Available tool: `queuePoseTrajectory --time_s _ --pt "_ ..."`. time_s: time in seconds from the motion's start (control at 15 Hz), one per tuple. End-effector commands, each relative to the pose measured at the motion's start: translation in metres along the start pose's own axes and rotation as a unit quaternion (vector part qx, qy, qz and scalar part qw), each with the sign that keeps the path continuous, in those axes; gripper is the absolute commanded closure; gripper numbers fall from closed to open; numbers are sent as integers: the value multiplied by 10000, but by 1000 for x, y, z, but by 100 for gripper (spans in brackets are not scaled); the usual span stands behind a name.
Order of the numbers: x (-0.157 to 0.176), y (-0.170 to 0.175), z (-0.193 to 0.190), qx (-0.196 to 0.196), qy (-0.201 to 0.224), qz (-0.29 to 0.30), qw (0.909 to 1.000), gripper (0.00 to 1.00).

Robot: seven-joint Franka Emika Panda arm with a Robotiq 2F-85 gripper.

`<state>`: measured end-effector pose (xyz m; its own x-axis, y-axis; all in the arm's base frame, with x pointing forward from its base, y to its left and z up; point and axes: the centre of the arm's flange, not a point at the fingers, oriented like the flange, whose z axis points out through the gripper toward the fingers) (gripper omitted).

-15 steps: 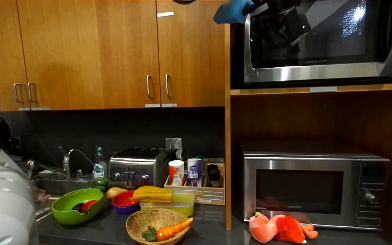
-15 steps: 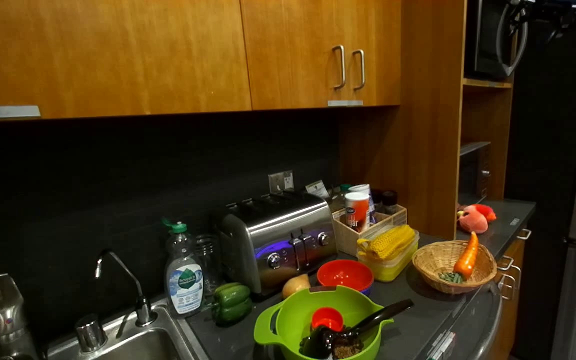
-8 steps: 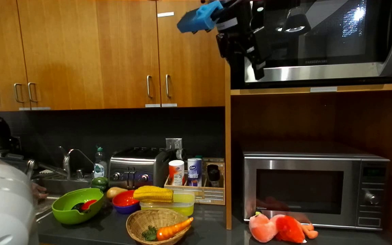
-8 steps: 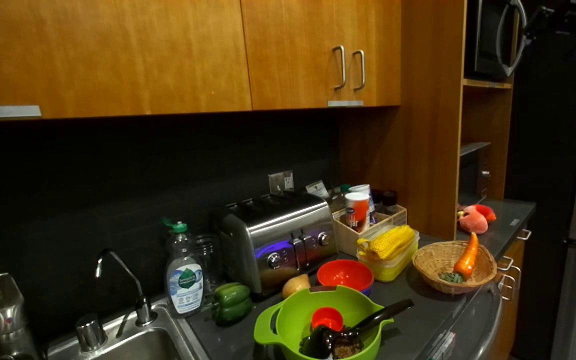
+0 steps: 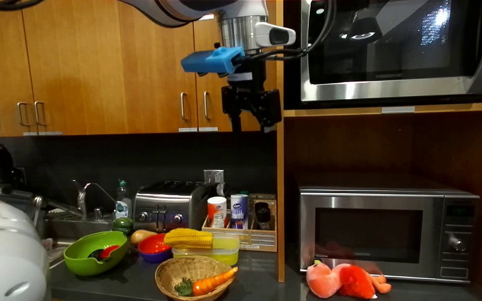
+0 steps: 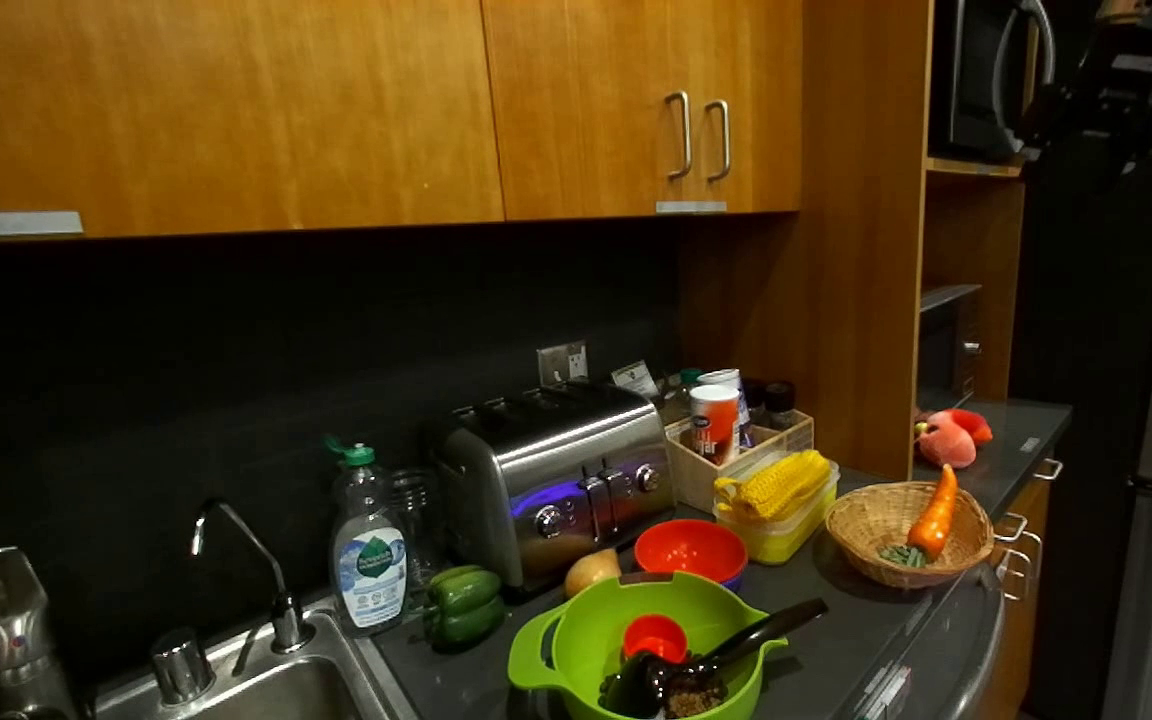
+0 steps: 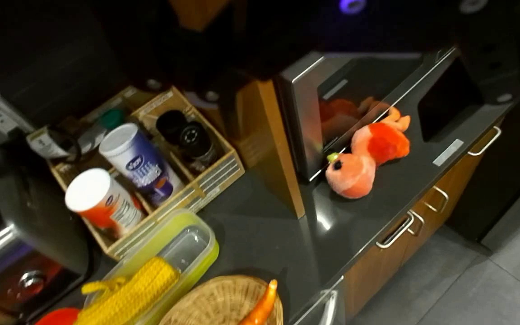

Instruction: Close the microwave door

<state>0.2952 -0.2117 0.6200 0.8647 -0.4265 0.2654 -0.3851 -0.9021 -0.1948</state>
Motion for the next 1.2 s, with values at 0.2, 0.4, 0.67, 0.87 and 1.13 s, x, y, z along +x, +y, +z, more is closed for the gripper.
queuePoseTrajectory --time_s 0.2,0.4,0.67,0.87,1.13 --pt "-33 -37 21 -165 -749 -973 9923 0" --pt "-46 -50 27 -202 -1036 -1322 9856 0" --pt "-61 -68 37 -316 -1354 -1780 9742 0" --pt "-52 -68 41 -269 -1394 -1684 9754 0" --pt "-55 -72 42 -290 -1421 -1748 9739 0"
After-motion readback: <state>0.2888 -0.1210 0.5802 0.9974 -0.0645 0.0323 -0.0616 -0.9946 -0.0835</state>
